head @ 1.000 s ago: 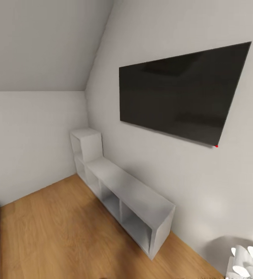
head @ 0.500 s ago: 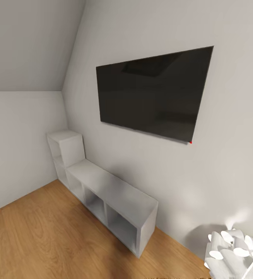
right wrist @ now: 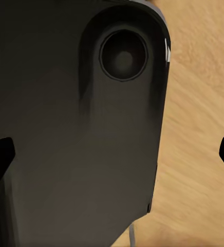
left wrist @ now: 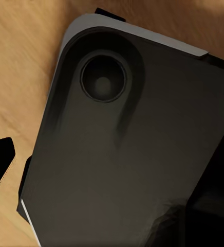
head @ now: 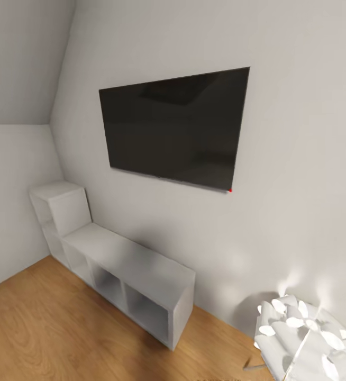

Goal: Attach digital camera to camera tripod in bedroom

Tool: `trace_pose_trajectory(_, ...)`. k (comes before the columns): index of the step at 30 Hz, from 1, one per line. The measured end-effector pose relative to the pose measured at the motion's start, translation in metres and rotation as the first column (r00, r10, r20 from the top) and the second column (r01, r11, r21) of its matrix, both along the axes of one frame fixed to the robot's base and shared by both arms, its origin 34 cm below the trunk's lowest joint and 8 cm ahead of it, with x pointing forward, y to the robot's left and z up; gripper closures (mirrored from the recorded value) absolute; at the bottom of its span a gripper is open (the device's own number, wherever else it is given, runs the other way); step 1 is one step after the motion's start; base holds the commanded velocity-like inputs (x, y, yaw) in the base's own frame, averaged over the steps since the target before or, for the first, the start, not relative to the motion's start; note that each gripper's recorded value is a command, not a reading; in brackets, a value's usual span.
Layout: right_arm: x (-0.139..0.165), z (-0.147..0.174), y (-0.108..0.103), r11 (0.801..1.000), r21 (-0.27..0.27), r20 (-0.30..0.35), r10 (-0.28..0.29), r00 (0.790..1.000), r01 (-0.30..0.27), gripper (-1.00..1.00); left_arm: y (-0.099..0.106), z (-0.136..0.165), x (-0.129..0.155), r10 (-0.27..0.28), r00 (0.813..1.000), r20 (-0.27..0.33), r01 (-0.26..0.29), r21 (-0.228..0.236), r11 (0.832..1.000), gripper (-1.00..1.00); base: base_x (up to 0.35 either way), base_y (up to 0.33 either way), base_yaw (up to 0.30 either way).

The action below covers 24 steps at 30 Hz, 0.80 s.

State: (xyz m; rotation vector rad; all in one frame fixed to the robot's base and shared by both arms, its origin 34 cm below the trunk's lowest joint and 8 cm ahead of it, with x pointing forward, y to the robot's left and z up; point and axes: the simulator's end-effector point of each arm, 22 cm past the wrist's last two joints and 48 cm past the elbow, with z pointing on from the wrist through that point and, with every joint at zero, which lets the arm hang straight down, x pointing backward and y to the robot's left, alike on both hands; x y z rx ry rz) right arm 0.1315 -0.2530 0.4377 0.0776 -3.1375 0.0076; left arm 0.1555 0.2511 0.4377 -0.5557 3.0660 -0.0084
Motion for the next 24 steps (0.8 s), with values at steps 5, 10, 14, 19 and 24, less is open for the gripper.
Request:
trace_pose_trajectory(5, 0.0001, 0.0000, -0.0018, 1.000, -0.002, 0.000, -0.001, 1.000, 0.001, -1.00, -0.0002, 0.0000, 0.0005, 0.000, 1.000, 0.001, 0.000, 0.000, 1.000, -1.00, 0.000, 0.000, -0.294)
trace_pose_trajectory(10, 0.0001, 0.0000, -0.0015, 1.000, -0.002, 0.000, 0.000, 1.000, 0.000, -1.00, -0.0002, 0.0000, 0.0007, 0.000, 1.000, 0.001, 0.000, 0.000, 1.000, -1.00, 0.000, 0.000, -0.294)
trace_pose_trajectory(14, -0.0003, 0.0000, -0.0009, 1.000, 0.000, -0.001, 0.000, 1.000, 0.000, -1.00, -0.0001, 0.0000, 0.0007, 0.001, 1.000, 0.001, -0.001, 0.000, 1.000, -1.00, 0.000, 0.000, -0.294)
trace_pose_trajectory(19, -0.0006, 0.0000, 0.0003, 1.000, 0.003, -0.003, 0.002, 1.000, -0.002, -1.00, -0.0003, 0.0000, 0.0007, 0.000, 1.000, 0.002, 0.000, -0.001, 1.000, -1.00, 0.000, 0.000, -0.241)
trace_pose_trajectory(24, -0.0009, 0.0000, -0.0009, 1.000, 0.002, -0.004, 0.002, 1.000, -0.002, -1.00, -0.0003, 0.0000, 0.0007, 0.000, 1.000, 0.002, 0.000, -0.001, 1.000, -1.00, 0.014, -0.045, -0.078)
